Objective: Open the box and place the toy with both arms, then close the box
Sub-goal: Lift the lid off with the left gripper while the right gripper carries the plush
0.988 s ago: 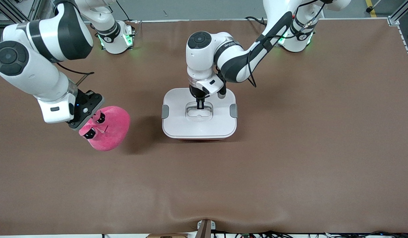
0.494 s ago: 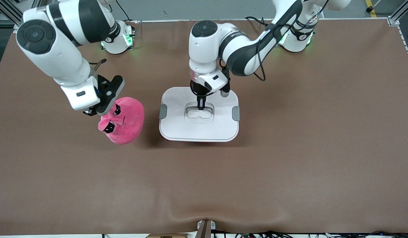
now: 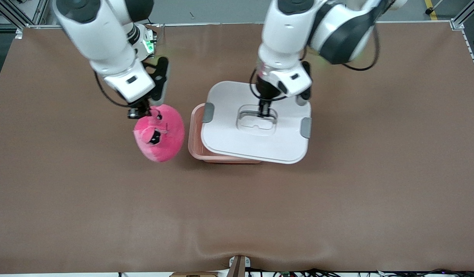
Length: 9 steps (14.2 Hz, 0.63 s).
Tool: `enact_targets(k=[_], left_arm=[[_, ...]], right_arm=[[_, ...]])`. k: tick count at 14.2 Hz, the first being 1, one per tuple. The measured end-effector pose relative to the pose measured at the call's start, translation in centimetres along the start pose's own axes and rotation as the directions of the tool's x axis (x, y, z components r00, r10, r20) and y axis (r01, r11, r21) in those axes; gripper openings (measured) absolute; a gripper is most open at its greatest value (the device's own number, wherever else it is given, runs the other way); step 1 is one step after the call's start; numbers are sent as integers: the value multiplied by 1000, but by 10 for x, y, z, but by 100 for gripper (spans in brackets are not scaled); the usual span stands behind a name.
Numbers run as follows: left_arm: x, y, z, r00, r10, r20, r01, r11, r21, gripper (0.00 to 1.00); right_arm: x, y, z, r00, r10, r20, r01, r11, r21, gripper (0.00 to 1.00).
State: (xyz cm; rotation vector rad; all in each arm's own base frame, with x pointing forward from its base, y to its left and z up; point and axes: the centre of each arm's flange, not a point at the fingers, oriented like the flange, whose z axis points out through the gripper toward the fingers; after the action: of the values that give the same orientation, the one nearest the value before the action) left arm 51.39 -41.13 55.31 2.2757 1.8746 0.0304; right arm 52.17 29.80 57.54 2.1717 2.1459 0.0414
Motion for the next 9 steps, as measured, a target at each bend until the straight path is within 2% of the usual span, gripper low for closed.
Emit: enact_targets(k=[4, 7, 9], left_arm=[[86, 27, -16, 993, 117, 34, -119, 991, 59, 7], [136, 36, -18, 968, 249, 41, -252, 962, 105, 7], [170, 40, -21, 955, 284, 85, -294, 947, 127, 7]], right_arm=[[48, -30, -7, 991, -118, 64, 122, 991, -57, 4], [61, -39, -9, 986, -149, 78, 155, 986, -70, 4], [64, -38, -8, 984, -158, 83, 165, 983, -86, 4]])
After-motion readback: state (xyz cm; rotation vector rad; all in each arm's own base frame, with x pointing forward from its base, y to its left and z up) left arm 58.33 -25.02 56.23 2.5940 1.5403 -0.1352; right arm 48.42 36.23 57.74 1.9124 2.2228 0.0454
